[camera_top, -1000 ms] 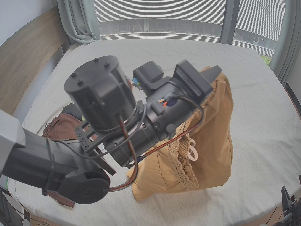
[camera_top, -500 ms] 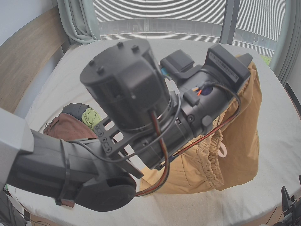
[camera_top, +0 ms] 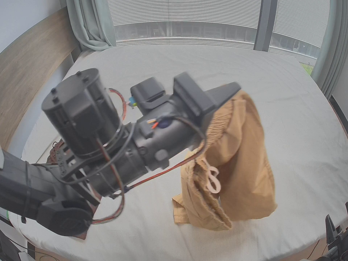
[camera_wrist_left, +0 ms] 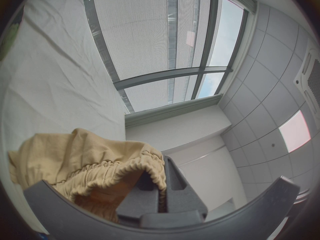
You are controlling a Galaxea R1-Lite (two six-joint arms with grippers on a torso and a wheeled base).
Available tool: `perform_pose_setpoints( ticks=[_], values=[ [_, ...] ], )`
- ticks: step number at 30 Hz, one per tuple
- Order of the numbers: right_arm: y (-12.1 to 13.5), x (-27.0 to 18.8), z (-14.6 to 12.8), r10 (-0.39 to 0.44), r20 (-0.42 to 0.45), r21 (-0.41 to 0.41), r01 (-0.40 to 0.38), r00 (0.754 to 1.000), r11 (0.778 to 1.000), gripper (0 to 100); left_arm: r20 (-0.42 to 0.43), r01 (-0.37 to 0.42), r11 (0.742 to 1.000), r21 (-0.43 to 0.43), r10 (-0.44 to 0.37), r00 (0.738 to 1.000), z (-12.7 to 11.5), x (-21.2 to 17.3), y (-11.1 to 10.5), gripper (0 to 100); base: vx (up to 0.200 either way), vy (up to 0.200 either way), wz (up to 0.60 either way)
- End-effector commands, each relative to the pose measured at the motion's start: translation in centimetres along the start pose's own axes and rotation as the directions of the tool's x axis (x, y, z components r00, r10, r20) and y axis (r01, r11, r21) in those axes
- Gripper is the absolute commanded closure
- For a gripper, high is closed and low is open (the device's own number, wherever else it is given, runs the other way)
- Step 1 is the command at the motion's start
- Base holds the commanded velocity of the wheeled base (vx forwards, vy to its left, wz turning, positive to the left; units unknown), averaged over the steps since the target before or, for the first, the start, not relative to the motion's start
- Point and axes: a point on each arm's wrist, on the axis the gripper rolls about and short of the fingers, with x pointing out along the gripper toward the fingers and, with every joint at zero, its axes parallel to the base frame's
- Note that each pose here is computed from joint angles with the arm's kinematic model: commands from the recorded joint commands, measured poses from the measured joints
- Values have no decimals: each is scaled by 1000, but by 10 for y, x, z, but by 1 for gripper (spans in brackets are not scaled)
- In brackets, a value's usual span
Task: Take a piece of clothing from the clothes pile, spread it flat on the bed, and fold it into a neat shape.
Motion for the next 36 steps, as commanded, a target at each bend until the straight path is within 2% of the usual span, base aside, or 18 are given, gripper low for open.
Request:
perform_pose_setpoints(
  ticks=[1, 6, 14, 19, 24, 27, 34, 36],
  values=[
    [0, 0, -4, 0, 2, 0, 0, 1000, 1000, 0, 57, -83, 993, 89, 78, 995, 34, -55, 13, 100, 0, 0, 0],
    [0, 0, -4, 0, 2, 0, 0, 1000, 1000, 0, 35, -115, 980, 161, 111, 993, 35, -73, 34, 100, 0, 0, 0],
    [0, 0, -4, -2, 2, 0, 2, 1000, 1000, 0, 49, -194, 960, 200, 188, 981, 38, -84, 64, 100, 0, 0, 0],
    [0, 0, -4, 1, 2, 0, -1, 1000, 1000, 0, 54, -205, 958, 202, 198, 979, 35, -85, 78, 100, 0, 0, 0],
    [0, 0, -4, 1, 2, 0, -1, 1000, 1000, 0, 107, -191, 953, 236, 170, 980, 39, -88, 96, 100, 0, 0, 0],
    [0, 0, -4, 1, 0, -3, -1, 1000, 1000, 0, 120, -221, 945, 241, 197, 973, 40, -93, 105, 100, 0, 0, 0],
    [0, 0, -4, 1, -3, -5, -1, 1000, 1000, 0, 101, -294, 905, 306, 276, 956, 44, -120, 118, 100, 0, 0, 0],
    [0, 0, -4, 1, -3, -5, -1, 1000, 1000, 0, 99, -312, 883, 351, 297, 950, 46, -128, 122, 100, 0, 0, 0]
  ],
)
